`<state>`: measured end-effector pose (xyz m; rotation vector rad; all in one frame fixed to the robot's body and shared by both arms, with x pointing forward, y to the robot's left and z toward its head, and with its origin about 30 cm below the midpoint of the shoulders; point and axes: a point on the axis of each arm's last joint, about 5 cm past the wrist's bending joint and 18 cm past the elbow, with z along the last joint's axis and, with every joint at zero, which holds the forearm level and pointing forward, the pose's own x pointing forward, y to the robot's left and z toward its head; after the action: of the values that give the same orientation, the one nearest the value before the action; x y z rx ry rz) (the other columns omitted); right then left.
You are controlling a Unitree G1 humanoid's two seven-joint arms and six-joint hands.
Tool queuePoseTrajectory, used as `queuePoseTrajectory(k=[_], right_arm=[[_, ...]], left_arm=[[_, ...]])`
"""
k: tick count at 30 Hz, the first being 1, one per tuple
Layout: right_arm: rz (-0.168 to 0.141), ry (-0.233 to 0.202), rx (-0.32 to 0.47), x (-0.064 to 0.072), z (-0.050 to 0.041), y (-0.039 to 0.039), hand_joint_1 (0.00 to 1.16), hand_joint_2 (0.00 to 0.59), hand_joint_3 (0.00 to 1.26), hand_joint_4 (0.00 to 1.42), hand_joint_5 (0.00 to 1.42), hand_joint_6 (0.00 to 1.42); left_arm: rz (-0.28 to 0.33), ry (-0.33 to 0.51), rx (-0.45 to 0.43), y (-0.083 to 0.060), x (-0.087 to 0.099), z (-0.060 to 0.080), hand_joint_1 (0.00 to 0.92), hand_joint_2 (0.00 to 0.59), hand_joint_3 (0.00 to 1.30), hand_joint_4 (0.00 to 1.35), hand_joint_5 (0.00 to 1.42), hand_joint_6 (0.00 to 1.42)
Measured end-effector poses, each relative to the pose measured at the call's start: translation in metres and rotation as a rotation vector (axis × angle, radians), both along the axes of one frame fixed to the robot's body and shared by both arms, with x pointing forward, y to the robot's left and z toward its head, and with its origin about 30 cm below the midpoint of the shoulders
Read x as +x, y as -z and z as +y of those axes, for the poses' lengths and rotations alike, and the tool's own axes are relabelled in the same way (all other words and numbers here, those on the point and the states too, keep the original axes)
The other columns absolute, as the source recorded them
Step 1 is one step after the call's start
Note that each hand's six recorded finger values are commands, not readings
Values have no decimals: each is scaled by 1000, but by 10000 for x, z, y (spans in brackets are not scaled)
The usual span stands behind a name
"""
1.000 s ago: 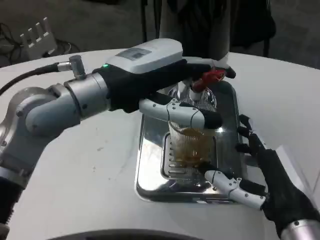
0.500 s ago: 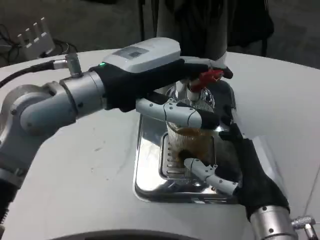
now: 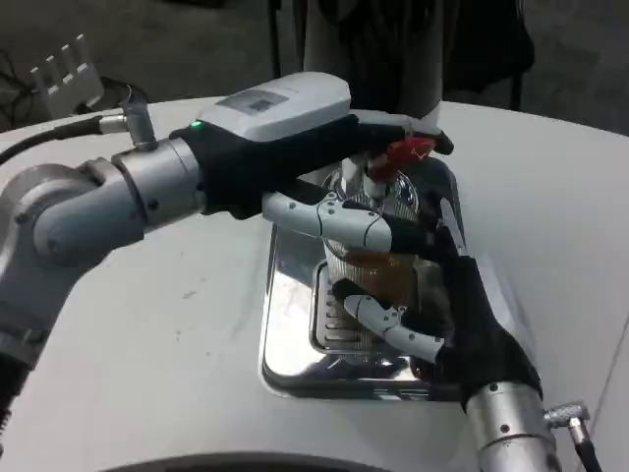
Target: Grasp the cup under the faucet to collect the drink, then remove the cup.
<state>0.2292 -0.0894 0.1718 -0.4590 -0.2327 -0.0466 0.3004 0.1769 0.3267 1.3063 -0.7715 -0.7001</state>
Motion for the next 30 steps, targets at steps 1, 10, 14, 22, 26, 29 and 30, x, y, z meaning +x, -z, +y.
queuePoseTrajectory(k=[1, 10, 14, 22, 26, 29, 30], right_arm=[[-1, 2, 1, 6, 8, 0, 715, 200, 0, 64, 159, 199], [3, 0, 21, 108, 128, 9, 716, 200, 0, 65, 159, 199], [-3, -5, 31, 136, 164, 4, 716, 200, 0, 70, 160, 198], [-5, -16, 51, 176, 233, -1, 716, 200, 0, 76, 168, 198], [-7, -8, 53, 187, 256, 6, 716, 200, 0, 79, 169, 198], [-7, 4, 52, 203, 285, 16, 714, 204, 0, 83, 171, 197], [-11, 11, 53, 207, 297, 17, 713, 204, 0, 84, 171, 197]], left_arm=[[0, -1, 1, -1, 0, 3, 0, 116, 220, 171, 258, 372], [-4, -5, 8, -15, -1, 48, 0, 116, 220, 171, 258, 372], [-5, -8, 12, -23, -1, 73, 0, 120, 220, 171, 258, 372], [-9, -12, 20, -39, -9, 113, 0, 122, 220, 171, 258, 372], [-7, -12, 21, -42, -10, 121, 0, 122, 219, 171, 258, 372], [-7, -13, 25, -49, -12, 130, 0, 122, 219, 171, 258, 372], [-7, -13, 27, -51, -13, 133, 0, 122, 219, 171, 258, 372]])
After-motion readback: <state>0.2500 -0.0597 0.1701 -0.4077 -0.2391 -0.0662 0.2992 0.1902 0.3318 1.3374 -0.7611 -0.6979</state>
